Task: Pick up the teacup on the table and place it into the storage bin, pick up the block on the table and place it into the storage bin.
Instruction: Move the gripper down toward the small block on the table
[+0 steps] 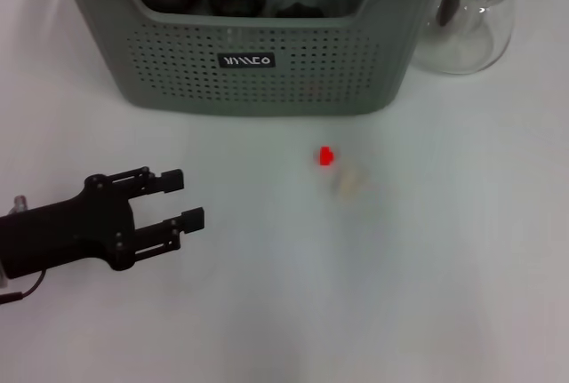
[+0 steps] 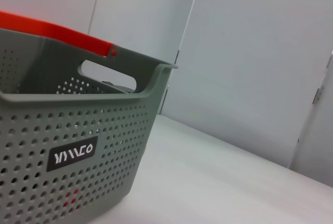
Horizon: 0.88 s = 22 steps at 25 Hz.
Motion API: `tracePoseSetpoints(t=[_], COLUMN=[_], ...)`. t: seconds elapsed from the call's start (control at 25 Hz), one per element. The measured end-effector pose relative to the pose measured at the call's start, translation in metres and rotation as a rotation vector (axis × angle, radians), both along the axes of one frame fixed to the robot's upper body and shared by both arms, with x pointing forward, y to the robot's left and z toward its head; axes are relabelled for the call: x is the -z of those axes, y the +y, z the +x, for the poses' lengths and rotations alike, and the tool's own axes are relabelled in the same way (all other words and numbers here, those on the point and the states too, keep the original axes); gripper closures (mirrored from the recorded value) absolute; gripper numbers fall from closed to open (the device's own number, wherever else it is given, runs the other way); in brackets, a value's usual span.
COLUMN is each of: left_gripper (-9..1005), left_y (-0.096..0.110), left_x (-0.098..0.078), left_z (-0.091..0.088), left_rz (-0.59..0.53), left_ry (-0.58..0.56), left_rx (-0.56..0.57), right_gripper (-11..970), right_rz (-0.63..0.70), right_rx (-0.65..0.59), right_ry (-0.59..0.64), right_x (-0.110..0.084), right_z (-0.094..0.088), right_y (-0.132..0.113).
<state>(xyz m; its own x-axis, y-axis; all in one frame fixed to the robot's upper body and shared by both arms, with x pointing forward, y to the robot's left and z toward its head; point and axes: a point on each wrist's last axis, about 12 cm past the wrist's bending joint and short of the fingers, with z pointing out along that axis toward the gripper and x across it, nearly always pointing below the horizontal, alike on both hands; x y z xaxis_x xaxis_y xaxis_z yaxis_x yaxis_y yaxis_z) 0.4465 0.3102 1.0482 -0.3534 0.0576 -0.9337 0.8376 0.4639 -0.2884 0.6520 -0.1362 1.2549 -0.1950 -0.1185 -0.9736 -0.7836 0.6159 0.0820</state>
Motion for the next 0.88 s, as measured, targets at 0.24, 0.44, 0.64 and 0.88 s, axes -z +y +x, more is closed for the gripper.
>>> tracePoseSetpoints(t=[0.24,0.44,0.64,0.88], left_gripper=[364,364,364,363], left_y=[0.0,0.0,-0.001,-0.005], left_x=[0.0,0.0,0.0,0.001], left_z=[-0.001,0.001,0.002,0.006], left_rz=[0.002,0.002,0.006,0.001], left_ry=[0.001,0.0,0.001,0.005], left_rx=[-0.001,0.002,-0.002,0.008], right_gripper=[310,221,231,248], right_rz=[0.136,-0.068,-0.431,-0.663], right_rx=[-0.279,-0.462,-0.376,-0.369], right_ry=[-0.098,0.057,0.324,0.428], right_x=[-0.006,0.007,0.045,0.081], right_z=[-0.061,-0.092,-0.096,-0.088], right_y=[-0.058,-0.102,-0.105,-0.078])
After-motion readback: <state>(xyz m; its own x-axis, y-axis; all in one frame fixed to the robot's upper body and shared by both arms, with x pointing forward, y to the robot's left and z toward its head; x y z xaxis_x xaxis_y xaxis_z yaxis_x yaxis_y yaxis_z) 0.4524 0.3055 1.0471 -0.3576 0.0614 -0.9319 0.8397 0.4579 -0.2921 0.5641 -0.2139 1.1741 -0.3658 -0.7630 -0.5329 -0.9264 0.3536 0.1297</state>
